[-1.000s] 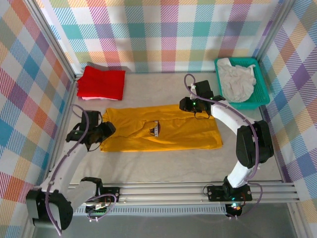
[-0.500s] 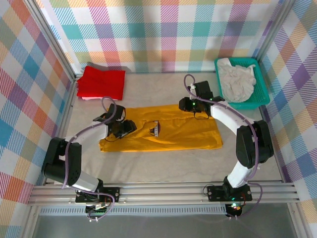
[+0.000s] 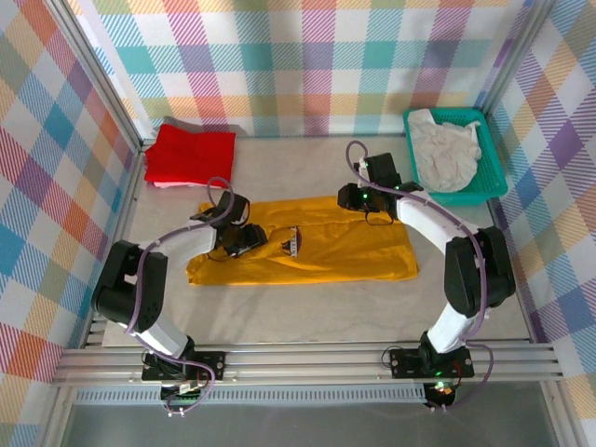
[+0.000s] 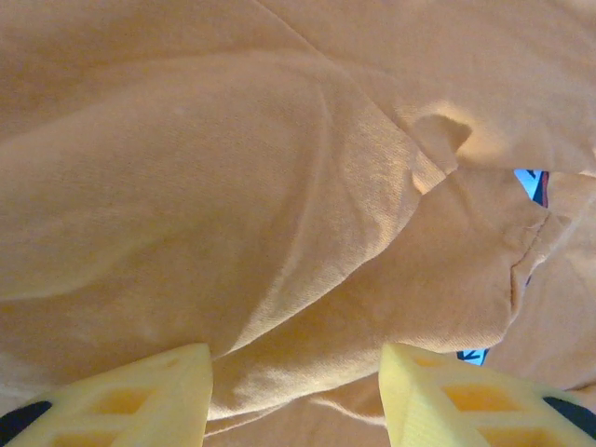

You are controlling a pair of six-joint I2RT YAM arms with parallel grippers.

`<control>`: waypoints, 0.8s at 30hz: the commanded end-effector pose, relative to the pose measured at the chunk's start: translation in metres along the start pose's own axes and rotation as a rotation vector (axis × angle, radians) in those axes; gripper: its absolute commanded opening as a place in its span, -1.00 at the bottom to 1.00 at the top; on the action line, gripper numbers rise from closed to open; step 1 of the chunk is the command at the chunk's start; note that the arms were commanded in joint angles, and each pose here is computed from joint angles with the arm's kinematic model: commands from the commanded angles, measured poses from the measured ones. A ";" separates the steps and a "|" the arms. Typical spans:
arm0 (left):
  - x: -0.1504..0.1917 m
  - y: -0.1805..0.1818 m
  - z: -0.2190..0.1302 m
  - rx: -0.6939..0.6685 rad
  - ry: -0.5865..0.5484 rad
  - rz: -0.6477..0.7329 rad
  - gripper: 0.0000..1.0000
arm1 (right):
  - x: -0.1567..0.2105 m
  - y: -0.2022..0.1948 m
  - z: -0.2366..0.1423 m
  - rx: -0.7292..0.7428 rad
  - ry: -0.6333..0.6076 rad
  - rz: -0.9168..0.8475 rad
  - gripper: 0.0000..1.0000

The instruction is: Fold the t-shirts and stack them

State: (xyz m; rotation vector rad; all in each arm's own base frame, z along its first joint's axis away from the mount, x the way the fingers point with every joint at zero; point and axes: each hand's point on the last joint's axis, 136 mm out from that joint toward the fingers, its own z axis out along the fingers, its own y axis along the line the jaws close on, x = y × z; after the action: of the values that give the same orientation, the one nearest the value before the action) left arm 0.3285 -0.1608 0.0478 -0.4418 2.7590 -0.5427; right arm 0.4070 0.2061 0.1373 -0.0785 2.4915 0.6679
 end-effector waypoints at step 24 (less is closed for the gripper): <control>-0.010 0.021 -0.007 -0.258 -0.056 0.182 -0.25 | -0.005 0.008 -0.019 -0.006 -0.040 -0.047 -0.38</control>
State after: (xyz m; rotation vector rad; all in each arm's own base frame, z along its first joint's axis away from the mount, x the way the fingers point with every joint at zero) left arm 0.3387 -0.1413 0.0377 -0.3388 2.7897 -0.2318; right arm 0.4040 0.2042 0.1523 -0.0876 2.4574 0.6692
